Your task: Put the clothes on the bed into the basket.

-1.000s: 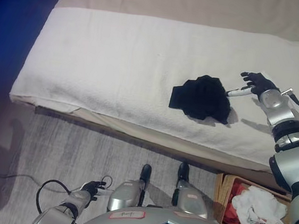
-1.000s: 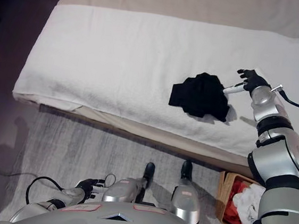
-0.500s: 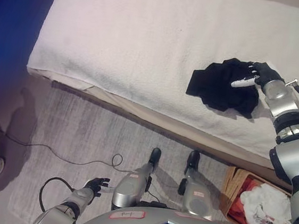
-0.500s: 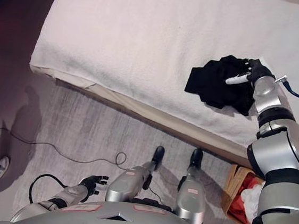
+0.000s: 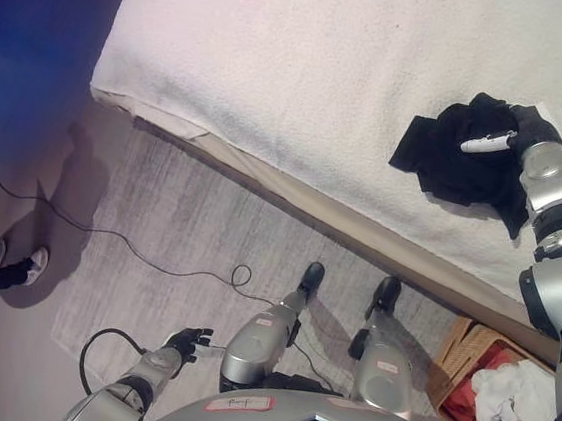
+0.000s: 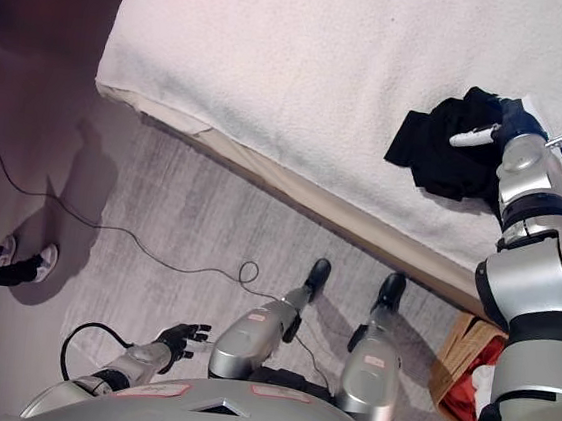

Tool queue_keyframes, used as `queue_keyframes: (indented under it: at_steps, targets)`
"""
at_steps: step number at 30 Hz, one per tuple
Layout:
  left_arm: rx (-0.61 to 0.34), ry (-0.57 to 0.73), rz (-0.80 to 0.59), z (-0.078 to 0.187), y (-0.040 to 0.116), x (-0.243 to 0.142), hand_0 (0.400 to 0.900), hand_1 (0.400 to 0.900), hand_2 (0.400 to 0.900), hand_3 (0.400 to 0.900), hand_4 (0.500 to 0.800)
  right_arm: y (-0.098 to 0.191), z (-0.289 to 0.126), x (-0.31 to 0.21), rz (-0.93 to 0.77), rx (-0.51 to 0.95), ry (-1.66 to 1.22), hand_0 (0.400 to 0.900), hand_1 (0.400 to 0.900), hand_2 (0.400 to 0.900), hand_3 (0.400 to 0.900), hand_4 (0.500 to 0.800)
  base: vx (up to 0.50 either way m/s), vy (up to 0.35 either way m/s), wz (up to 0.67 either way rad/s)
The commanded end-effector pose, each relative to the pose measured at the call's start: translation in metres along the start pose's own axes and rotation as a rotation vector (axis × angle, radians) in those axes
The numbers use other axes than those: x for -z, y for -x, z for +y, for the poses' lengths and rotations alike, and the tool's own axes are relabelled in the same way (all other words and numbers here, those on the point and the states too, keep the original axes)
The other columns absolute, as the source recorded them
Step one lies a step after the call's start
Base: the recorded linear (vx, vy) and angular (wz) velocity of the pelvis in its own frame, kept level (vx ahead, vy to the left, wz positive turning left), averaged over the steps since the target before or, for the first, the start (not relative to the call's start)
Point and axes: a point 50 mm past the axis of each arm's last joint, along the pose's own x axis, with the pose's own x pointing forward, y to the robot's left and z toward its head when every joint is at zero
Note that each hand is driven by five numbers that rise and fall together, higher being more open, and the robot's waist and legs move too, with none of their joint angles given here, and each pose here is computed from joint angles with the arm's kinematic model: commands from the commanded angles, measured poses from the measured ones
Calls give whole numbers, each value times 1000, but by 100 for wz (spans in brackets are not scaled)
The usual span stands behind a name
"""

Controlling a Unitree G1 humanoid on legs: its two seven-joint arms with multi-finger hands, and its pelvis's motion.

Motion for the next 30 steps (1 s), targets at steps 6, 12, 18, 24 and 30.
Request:
queue_keyframes:
  at_steps: [6,12,18,24,30]
  targets:
    - [-21,-102,95,13,5,26,900,900,900,900,800,0,-16,-31,-80,28,-40,400,400,400,400,500,13,23,0]
    - [-27,-94,91,14,4,22,900,900,900,900,800,0,-11,-31,-76,12,-41,400,400,400,400,500,4,10,-4]
    - [-44,-90,87,18,3,17,900,900,900,900,800,0,-8,-33,-81,0,-56,400,400,400,400,500,-3,22,-10]
    - [-79,-77,90,28,3,9,900,900,900,900,800,0,-4,-43,-110,-20,-36,400,400,400,400,500,10,13,-18]
    - [-125,-45,123,45,5,13,900,900,900,900,800,3,-24,-60,-174,6,69,400,400,400,400,500,12,9,-59]
